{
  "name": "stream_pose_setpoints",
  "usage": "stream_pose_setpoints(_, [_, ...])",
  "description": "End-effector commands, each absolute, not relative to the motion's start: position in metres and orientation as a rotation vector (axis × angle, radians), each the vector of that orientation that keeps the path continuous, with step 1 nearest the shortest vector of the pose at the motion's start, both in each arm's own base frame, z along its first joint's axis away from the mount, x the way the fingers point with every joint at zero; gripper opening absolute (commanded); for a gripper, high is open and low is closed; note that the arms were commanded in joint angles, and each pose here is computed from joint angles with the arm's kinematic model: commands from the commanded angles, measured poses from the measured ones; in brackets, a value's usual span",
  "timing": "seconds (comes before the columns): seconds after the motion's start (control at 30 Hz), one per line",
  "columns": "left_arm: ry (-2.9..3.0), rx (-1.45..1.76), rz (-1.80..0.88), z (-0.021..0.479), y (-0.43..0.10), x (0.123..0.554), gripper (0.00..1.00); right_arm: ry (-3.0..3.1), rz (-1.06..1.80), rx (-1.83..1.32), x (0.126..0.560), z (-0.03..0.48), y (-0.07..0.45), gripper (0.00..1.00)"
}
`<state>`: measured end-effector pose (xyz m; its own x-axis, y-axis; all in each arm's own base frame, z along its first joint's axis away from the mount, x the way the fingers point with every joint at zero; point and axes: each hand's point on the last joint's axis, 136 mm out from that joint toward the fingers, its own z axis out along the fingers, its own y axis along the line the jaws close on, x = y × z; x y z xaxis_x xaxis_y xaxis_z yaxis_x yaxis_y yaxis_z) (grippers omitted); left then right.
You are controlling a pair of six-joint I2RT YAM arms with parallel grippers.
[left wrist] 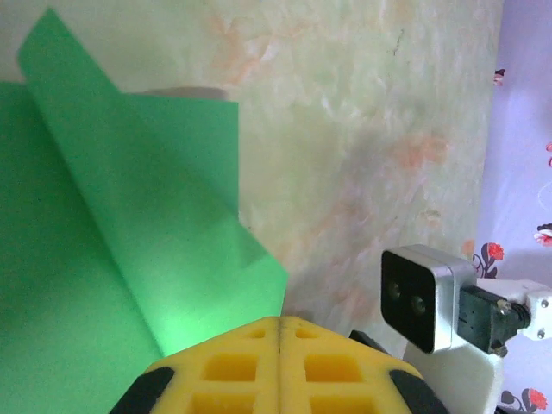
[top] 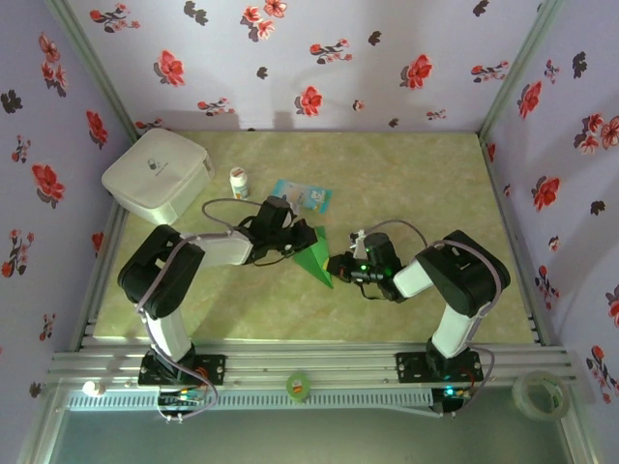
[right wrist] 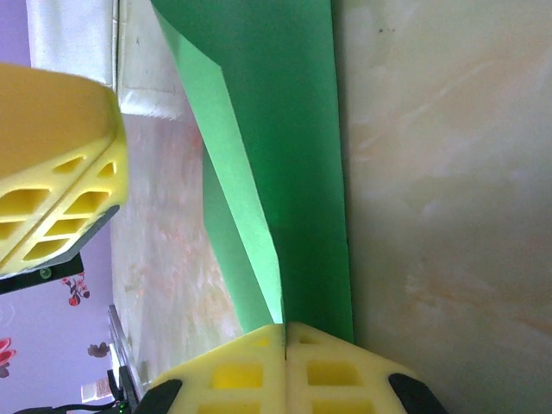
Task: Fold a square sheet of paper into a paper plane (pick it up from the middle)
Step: Fourth fold the wing at the center of the table.
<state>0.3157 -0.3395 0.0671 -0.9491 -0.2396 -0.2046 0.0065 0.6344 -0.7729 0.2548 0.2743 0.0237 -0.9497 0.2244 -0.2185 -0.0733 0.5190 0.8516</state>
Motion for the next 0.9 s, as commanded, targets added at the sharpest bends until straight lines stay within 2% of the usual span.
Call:
stream_pose_setpoints(0.0, [2.580, -0.136, -1.241, 0.062, -0.349, 0.316, 0.06, 2.549, 1.298, 0.175, 0.252, 0.000, 0.263, 0.00])
stream_pose_setpoints(0.87, [2.646, -0.197, -1.159, 0.030, -0.346, 0.328, 0.06, 2.596, 1.262, 0.190, 0.251, -0.005, 0.262, 0.01])
